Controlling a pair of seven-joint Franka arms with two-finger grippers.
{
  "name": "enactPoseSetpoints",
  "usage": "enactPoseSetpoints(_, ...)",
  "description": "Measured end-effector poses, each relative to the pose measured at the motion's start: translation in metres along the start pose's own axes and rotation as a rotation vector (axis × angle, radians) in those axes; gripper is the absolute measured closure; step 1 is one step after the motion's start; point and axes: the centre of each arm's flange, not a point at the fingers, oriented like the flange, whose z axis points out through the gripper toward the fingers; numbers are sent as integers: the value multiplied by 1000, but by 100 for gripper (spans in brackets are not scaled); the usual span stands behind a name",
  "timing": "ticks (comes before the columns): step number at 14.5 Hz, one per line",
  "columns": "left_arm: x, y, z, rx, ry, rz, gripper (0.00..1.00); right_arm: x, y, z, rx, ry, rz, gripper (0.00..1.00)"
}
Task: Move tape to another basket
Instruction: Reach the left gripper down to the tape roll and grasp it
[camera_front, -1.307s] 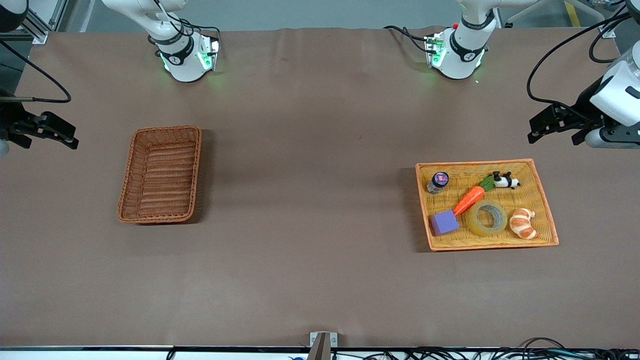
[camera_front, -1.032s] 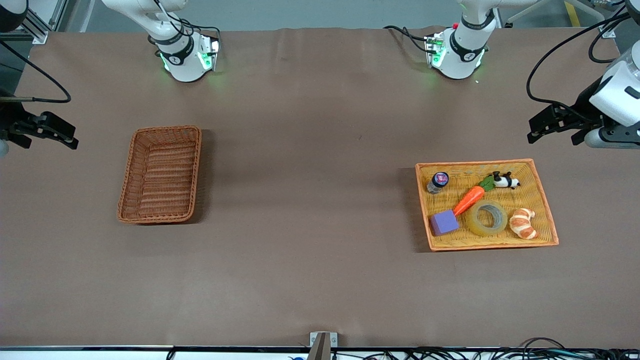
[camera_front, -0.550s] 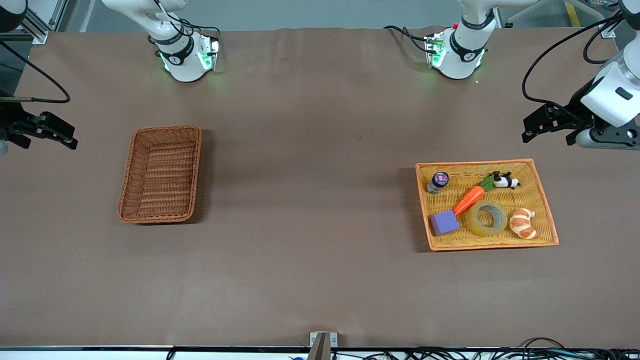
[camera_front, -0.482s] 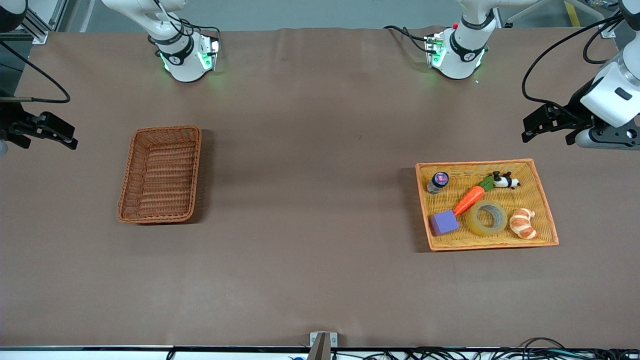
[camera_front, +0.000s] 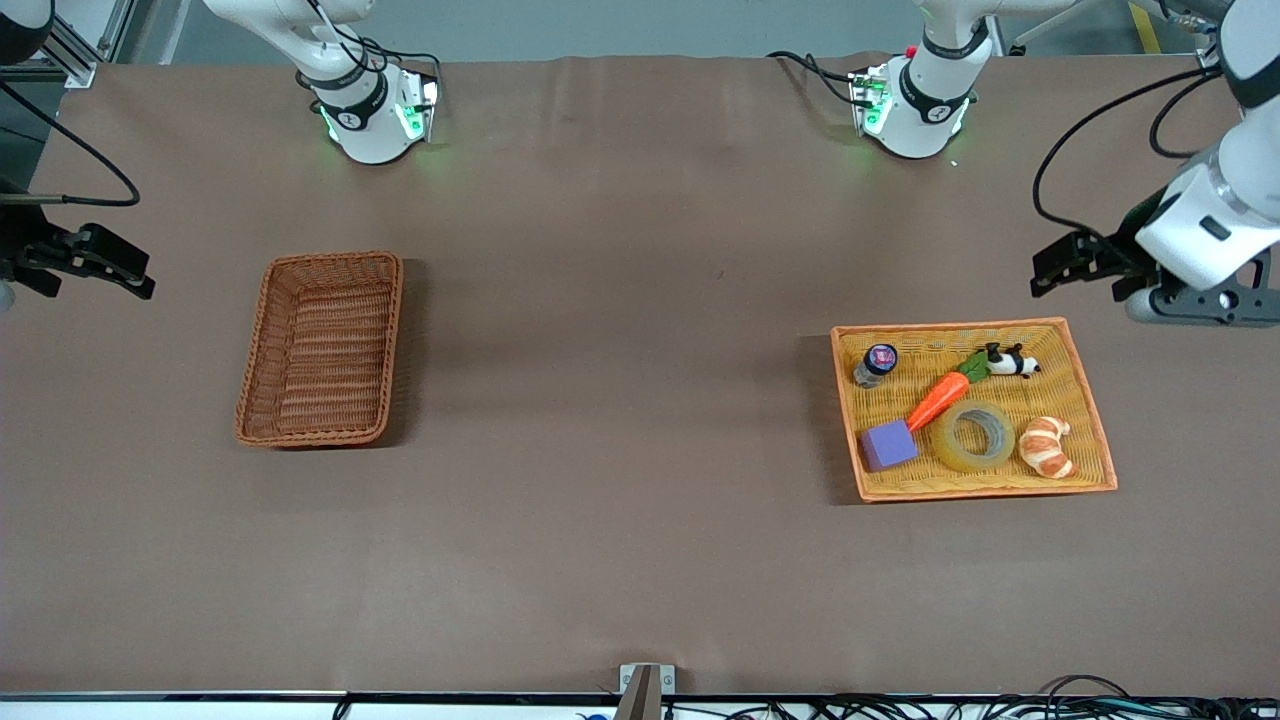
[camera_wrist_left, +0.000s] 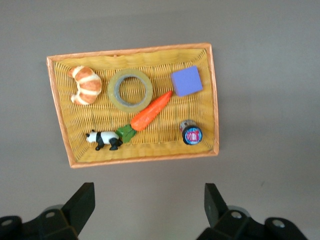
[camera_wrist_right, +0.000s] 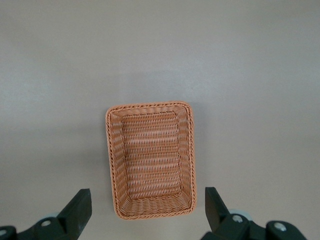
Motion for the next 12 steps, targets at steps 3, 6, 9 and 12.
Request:
enactPoseSetpoints(3,28,-16,42,-3,-5,-26,4,0,0,0,0,-2,0,0)
enactPoseSetpoints(6,59,-35,100,-4,-2,-53,4,0,0,1,0,-5,1,0)
enactPoseSetpoints(9,82,-55,163,31,-15,-64,4,-1,1,1,0,-5,1,0)
enactPoseSetpoints(12,97,-83,218,37,-10,-96,5,-1,1,1,0,-5,2,0)
